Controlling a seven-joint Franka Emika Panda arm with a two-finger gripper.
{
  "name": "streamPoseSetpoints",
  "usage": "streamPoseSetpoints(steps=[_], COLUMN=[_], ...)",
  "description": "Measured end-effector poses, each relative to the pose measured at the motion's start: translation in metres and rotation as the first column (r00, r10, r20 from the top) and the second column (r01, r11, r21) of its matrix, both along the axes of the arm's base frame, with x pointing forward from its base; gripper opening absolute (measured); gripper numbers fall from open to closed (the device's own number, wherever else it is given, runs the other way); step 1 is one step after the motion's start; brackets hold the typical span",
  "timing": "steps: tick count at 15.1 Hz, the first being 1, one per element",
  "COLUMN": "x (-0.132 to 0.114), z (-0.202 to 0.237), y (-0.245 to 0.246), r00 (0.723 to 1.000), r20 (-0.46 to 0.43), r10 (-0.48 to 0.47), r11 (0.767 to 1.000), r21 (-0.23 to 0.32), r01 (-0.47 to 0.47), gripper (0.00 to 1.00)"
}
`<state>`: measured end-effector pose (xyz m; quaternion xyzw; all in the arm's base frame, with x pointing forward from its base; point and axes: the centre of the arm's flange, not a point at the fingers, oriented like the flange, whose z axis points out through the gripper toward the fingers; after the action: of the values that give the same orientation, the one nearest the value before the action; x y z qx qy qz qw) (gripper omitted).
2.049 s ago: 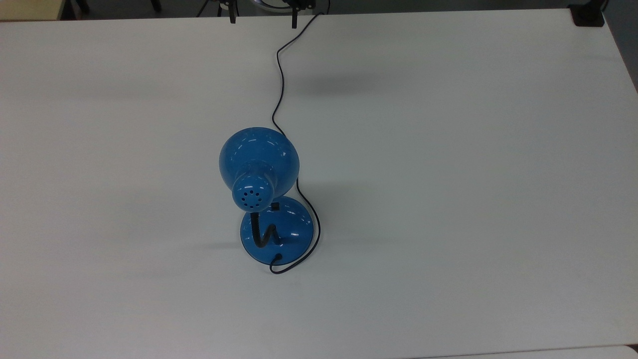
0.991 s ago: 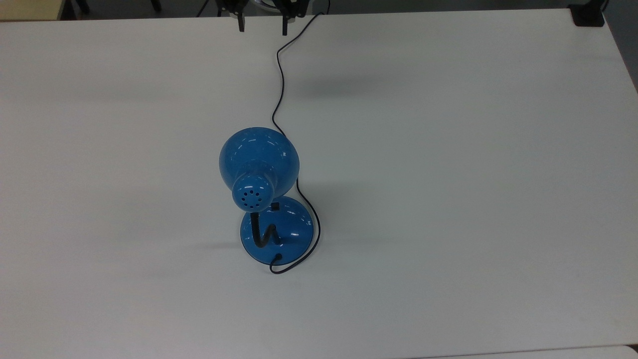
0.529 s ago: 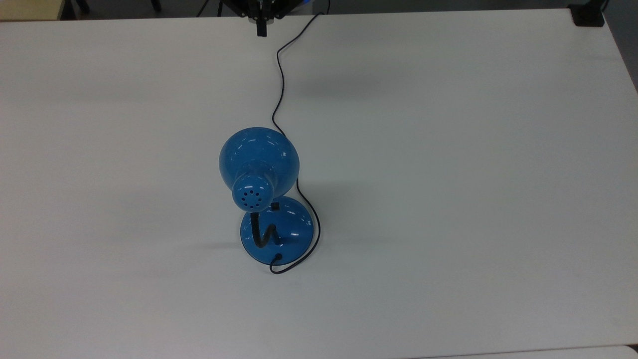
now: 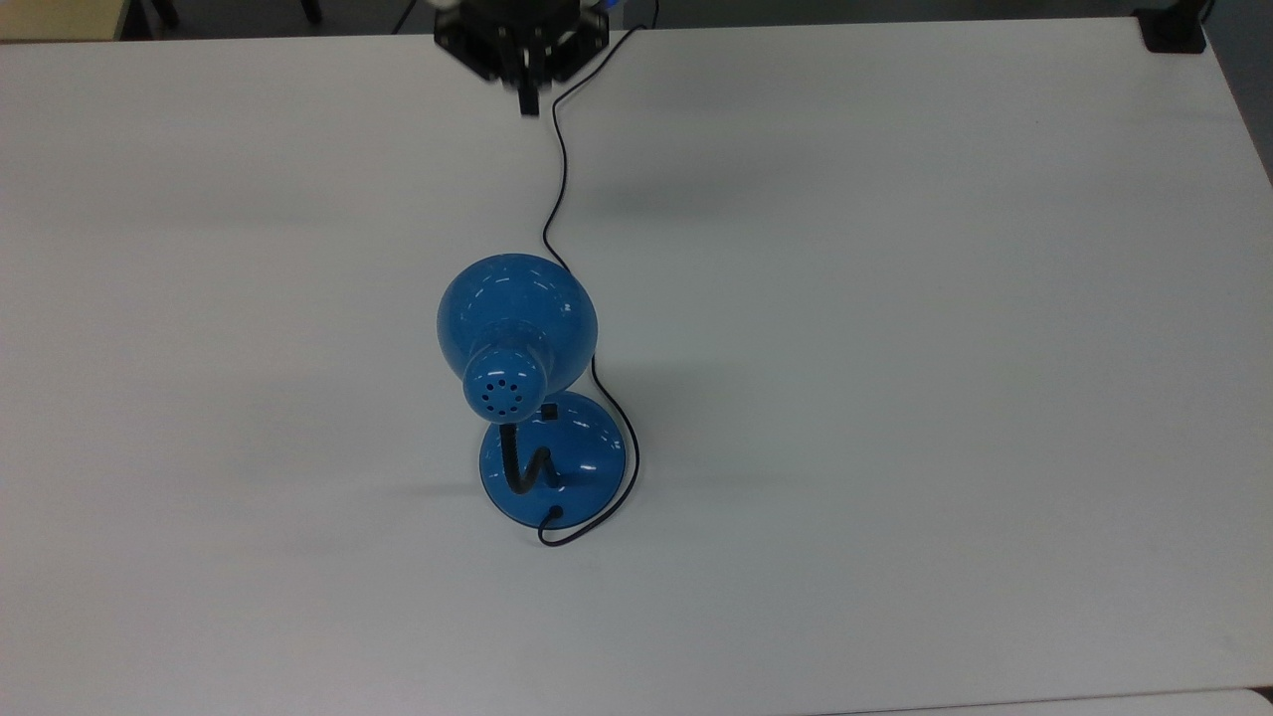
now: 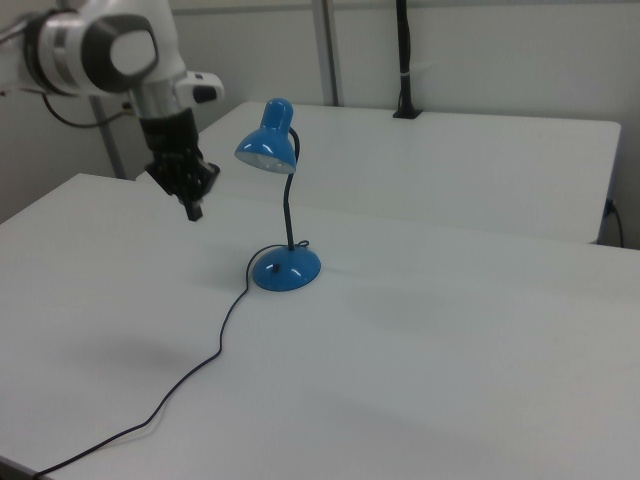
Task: Turn on the lamp
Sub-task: 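Lower the gripper onto the switch on the lamp base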
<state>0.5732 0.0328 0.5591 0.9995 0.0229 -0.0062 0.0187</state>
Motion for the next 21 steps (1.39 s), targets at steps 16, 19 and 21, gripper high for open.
streamPoseSetpoints(steps=[16, 19, 21], x=[0.074, 0.084, 0.087], z=[-0.176, -0.192, -0.202], y=[-0.008, -0.008, -0.007], r00=[0.939, 0.909, 0.901], r20=[0.345, 0.417, 0.433], r10=[-0.005, -0.005, -0.005], r11=[0.999, 0.999, 0.999], r21=[0.035, 0.041, 0.043], r01=[-0.007, -0.013, -0.015], gripper=[0.01, 0.01, 0.01])
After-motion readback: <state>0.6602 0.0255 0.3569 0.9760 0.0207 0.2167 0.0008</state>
